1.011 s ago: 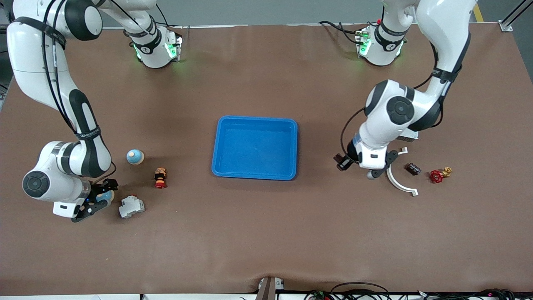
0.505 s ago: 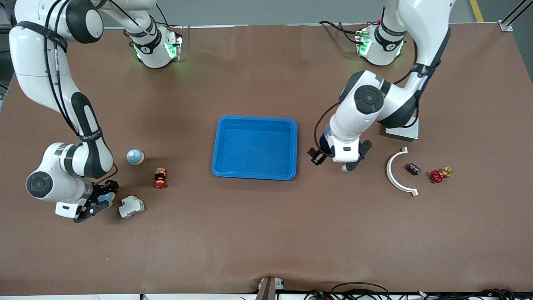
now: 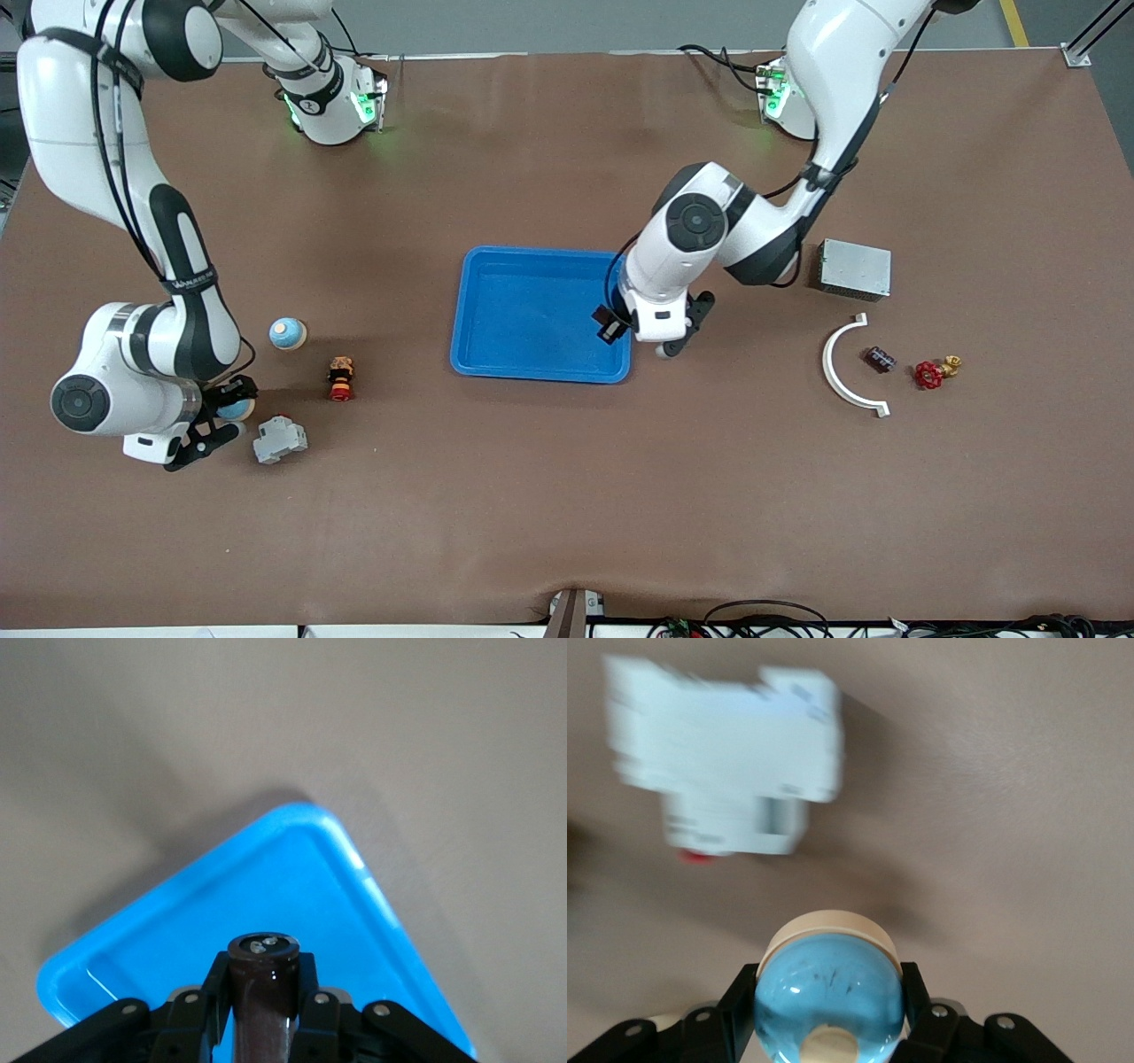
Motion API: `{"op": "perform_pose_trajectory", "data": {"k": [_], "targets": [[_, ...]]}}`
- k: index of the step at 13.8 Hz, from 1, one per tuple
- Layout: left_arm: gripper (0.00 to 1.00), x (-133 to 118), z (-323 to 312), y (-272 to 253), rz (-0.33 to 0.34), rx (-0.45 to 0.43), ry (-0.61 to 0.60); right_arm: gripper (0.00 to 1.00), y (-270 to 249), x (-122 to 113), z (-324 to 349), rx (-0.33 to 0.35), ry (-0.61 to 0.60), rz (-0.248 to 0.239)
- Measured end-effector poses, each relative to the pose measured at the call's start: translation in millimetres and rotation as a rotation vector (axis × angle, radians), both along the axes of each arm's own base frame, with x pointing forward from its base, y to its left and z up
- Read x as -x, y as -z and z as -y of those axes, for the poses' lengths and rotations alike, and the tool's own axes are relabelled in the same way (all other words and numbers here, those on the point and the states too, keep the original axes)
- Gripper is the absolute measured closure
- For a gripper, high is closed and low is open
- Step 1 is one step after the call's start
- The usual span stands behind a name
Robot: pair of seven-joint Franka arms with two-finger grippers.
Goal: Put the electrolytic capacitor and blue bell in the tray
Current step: 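Carry the capacitor and bell over the blue tray with both grippers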
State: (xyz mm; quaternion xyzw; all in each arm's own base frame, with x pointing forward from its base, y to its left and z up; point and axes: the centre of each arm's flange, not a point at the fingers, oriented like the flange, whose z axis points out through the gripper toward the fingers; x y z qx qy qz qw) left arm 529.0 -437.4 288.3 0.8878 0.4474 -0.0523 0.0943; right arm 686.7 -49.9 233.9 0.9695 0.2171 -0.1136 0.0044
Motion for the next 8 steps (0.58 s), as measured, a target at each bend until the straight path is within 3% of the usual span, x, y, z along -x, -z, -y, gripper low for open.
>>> {"op": "perform_pose_trajectory", "data": {"k": [4,8], "targets": [[0.67,18,19,43,-0.067,-0.025,-0.008,0.32,-97,23,-145,0.027,0.227,-0.031],[0.67,32,21,72,-0.14,-0.077,-0.004,0.32,-96,60,-271,-0.011,0.406,-0.077]]}}
